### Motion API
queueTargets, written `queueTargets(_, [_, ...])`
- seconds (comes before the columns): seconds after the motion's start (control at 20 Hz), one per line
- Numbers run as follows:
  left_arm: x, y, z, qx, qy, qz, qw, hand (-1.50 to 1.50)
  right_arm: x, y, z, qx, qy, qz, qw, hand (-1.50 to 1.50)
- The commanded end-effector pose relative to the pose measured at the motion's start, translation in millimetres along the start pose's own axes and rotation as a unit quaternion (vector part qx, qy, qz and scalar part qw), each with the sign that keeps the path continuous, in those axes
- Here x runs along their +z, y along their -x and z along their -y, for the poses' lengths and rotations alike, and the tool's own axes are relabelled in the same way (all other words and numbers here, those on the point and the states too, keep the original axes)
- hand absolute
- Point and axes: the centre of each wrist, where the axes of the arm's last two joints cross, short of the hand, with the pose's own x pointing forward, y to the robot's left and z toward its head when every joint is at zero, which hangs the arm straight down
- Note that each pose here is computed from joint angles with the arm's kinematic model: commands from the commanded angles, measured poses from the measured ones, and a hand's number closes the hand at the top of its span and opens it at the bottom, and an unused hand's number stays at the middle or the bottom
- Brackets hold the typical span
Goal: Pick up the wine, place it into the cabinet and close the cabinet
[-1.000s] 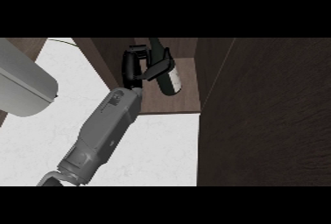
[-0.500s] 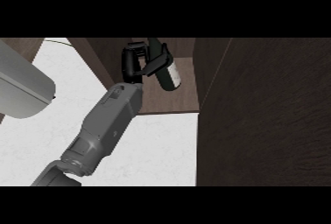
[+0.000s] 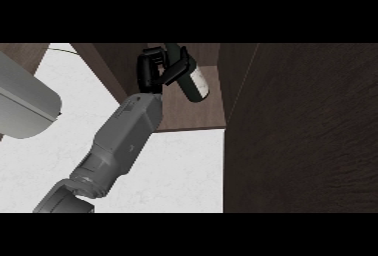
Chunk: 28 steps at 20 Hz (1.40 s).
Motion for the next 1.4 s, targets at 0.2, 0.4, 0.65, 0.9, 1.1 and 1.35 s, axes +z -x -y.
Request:
queueTargets(0.2, [5.9, 14.8, -11.5, 0.0, -0.017, -0.008, 0.9998, 1.5, 16.8, -20.4, -14.1, -0.009, -0.013, 0.015, 1.0, -1.5])
queueTargets(0.4, [-1.1, 12.4, -18.7, -0.027, -0.018, -0.018, 0.9993, 1.5, 3.5, -15.7, -17.7, -0.001, -0.011, 0.02, 1.0, -1.5])
queueTargets(0.65, [3.5, 17.0, -17.9, -0.063, -0.028, -0.018, 0.9975, -1.5, 3.3, -6.5, -0.5, -0.006, -0.001, 0.02, 1.0, -1.5])
queueTargets(0.9, [8.9, 26.9, -31.5, -0.084, -0.028, -0.018, 0.9959, -1.5, 13.7, -10.5, -6.2, 0.001, -0.008, 0.016, 1.0, -1.5])
queueTargets(1.1, [-3.6, 18.3, -38.8, -0.115, -0.023, -0.02, 0.9929, -1.5, -2.6, 1.5, 4.0, 0.0, -0.011, 0.022, 1.0, -1.5])
queueTargets(1.35, [21.8, 44.7, -55.5, -0.114, -0.035, -0.013, 0.9927, -1.5, 6.8, -14.9, -4.9, 0.003, -0.02, 0.02, 1.0, -1.5])
